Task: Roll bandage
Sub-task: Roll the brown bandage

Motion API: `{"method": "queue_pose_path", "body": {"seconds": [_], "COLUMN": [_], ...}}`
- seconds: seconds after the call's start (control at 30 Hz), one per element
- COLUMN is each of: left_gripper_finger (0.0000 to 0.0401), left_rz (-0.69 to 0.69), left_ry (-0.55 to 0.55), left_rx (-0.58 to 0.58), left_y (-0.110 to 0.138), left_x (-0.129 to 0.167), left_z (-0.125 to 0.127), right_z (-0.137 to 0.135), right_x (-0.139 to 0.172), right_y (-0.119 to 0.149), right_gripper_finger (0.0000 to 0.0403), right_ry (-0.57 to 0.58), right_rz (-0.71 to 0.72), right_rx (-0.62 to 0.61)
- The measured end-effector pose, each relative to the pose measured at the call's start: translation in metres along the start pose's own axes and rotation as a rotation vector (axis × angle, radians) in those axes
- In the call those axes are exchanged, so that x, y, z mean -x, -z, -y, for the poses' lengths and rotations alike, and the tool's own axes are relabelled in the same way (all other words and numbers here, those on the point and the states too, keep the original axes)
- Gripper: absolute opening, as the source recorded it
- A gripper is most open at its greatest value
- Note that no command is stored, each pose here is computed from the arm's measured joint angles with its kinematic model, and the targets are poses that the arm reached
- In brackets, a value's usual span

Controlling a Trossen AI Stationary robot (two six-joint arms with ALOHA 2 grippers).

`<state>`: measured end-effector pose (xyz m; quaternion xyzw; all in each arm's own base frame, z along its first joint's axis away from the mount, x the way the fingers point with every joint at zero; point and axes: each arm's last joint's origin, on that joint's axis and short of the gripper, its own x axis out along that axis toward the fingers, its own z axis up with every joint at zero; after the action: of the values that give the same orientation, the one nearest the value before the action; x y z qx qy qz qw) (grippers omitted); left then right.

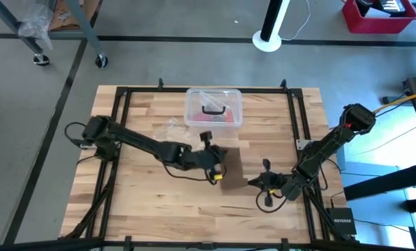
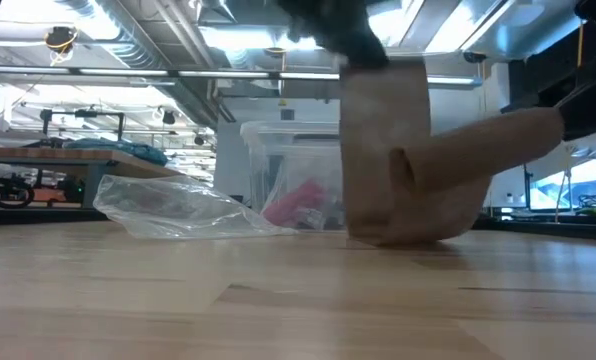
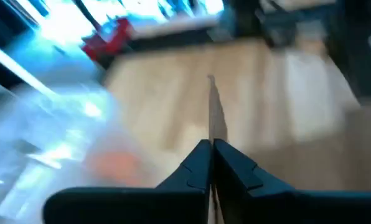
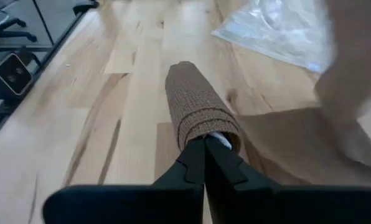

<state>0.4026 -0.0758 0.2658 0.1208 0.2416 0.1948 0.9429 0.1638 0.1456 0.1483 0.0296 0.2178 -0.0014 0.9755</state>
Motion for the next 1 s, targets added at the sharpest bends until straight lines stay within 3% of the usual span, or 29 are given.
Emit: {"method": "queue_pose_path", "body": {"seconds": [0.1, 0.23, 0.37, 0.6, 0.7, 0.87, 1.0], "left_gripper_finger": [0.0005, 0.0013, 0.0014, 0.0023, 0.0062, 0.0164, 0.0222], "left_rz": [0.057, 0.039, 0.004, -0.01, -0.036, -0.063, -0.114], "left_ry": [-0.093, -0.169, -0.193, 0.022, 0.079, 0.166, 0.272], "left_rx": [-0.018, -0.02, 0.094, 0.205, 0.25, 0.346, 0.361], "left_y": [-0.017, -0.016, -0.01, -0.008, -0.006, -0.006, -0.023], "left_x": [0.006, -0.002, -0.01, -0.013, -0.013, -0.011, 0.008], "left_z": [-0.019, -0.036, -0.047, -0.044, -0.042, -0.04, -0.041], "right_z": [-0.003, -0.01, -0.031, -0.074, -0.085, -0.09, -0.087], "right_x": [0.0, 0.001, 0.009, 0.038, 0.049, 0.059, 0.07], "right_y": [-0.004, -0.015, -0.037, -0.072, -0.085, -0.107, -0.124], "right_gripper_finger": [0.0002, 0.0002, 0.0002, 0.0002, 0.0002, 0.0002, 0.0002], "right_ry": [-0.043, -0.147, -0.252, -0.279, -0.259, -0.234, -0.227], "right_rz": [0.028, 0.092, 0.157, 0.203, 0.171, 0.11, 0.089], "right_rx": [0.009, 0.021, 0.081, 0.24, 0.33, 0.405, 0.423]}}
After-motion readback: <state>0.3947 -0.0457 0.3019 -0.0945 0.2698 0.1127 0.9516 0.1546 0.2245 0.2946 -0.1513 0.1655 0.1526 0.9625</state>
